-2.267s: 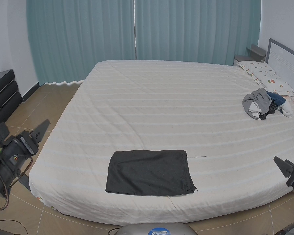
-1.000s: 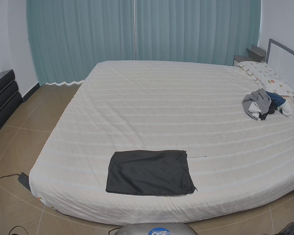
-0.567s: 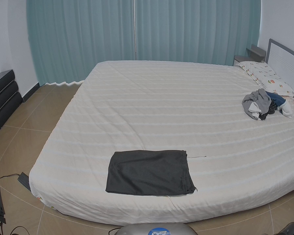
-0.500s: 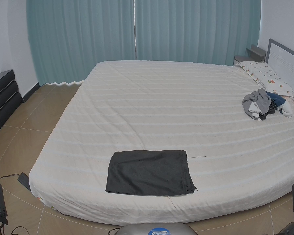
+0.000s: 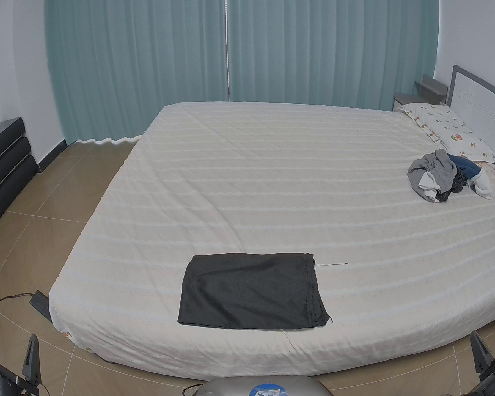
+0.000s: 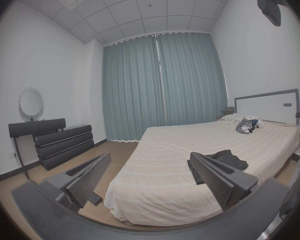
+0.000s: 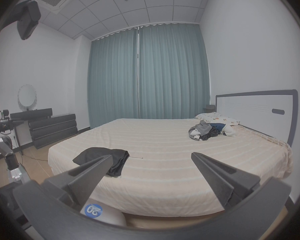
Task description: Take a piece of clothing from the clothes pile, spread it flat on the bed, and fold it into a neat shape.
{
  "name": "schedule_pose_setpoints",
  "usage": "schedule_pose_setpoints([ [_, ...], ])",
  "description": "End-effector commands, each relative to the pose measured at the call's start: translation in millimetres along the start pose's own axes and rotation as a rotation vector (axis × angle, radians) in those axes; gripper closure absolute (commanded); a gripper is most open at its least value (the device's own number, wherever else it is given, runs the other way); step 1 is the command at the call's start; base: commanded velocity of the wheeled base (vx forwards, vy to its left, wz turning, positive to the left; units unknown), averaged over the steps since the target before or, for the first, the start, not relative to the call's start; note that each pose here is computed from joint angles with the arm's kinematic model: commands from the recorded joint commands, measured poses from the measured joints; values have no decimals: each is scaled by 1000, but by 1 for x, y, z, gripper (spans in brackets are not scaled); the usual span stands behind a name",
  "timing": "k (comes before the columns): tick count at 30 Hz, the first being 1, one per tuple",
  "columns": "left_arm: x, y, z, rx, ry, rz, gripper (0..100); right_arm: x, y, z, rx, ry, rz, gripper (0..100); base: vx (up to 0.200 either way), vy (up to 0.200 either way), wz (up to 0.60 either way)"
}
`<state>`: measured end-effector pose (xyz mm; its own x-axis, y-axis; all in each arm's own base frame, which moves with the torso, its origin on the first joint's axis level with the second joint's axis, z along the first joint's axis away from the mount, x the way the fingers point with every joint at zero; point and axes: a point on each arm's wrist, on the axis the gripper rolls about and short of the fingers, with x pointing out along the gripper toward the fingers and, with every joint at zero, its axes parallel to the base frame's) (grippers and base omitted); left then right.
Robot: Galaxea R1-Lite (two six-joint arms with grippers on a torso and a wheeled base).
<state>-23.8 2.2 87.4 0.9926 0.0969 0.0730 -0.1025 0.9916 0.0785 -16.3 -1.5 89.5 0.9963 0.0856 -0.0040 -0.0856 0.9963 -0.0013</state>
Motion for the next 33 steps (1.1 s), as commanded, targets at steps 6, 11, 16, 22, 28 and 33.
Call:
schedule_pose_setpoints([
  [6,1,-2,-10,-110,59,-70,0,-4,1,-12,-8,99,-57,0,0,0,0],
  [11,1,-3,-11,-98,76,-89,0,-8,3,-14,-23,29,-67,0,0,0,0],
  [16,1,-3,-12,-86,77,-89,0,-7,3,-14,-6,7,-64,0,0,0,0],
  [22,0,-3,-12,-83,74,-91,0,-6,3,-14,-6,1,-57,0,0,0,0],
  [28,0,-3,-12,-81,77,-88,0,-6,3,-14,11,-1,-57,0,0,0,0],
  [33,0,-3,-12,-81,77,-88,0,-6,3,-14,8,-3,-58,0,0,0,0],
])
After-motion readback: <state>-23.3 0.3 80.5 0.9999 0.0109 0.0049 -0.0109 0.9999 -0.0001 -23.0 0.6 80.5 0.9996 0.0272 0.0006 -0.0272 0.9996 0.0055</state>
